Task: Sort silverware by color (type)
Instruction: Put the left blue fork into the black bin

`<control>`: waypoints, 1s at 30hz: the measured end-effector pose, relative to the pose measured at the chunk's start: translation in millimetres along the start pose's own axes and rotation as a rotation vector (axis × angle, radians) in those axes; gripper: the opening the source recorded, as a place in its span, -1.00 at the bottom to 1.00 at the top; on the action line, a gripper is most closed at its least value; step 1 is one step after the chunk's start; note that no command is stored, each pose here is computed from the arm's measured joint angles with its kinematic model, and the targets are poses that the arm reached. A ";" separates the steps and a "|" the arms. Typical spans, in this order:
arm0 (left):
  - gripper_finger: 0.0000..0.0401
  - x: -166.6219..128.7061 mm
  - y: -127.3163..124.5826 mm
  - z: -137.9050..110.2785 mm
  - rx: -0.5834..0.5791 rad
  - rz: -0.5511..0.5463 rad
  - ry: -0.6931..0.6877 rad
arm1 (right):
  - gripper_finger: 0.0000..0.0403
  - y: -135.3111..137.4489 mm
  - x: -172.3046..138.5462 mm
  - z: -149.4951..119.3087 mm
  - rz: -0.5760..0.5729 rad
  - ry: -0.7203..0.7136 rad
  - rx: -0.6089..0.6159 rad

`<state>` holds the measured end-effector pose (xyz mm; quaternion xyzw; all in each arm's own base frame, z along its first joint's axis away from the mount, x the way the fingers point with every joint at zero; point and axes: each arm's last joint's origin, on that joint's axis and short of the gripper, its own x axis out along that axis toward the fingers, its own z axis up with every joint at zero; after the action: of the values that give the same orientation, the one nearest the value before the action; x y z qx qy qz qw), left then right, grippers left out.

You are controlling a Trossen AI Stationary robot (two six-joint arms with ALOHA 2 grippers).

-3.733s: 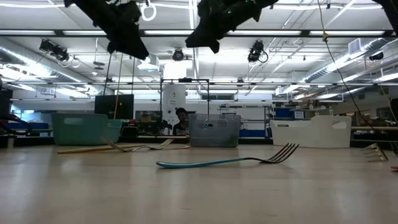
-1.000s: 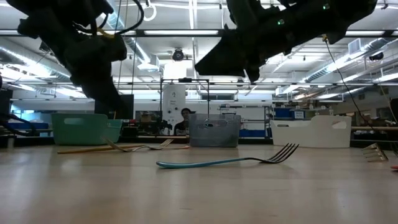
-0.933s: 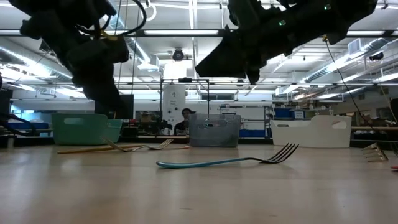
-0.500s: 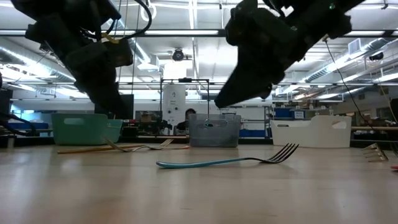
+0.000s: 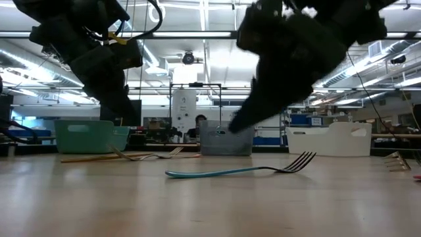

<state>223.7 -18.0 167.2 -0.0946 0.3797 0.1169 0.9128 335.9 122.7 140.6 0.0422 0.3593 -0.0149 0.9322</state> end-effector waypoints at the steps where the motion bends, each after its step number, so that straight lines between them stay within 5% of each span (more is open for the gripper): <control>1: -0.35 -0.2 0.1 -0.1 0.000 0.001 0.001 | -0.44 0.8 4.1 -4.1 0.003 0.017 -0.004; 16: -0.35 -0.7 -0.8 -2.7 0.002 0.000 0.023 | -0.12 6.1 21.5 -35.8 0.053 0.071 -0.007; 22: -0.35 -0.7 -0.7 -2.6 0.007 -0.001 0.022 | -0.33 5.9 18.8 -44.9 0.029 0.085 -0.054; 30: -0.35 -0.6 -0.7 -2.4 0.031 -0.001 0.020 | -0.87 4.2 18.6 -47.7 0.023 0.114 -0.065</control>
<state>221.9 -19.3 166.1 -0.0817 0.3906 0.1094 0.9104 318.0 131.2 93.2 0.0169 0.4114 0.0098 0.9112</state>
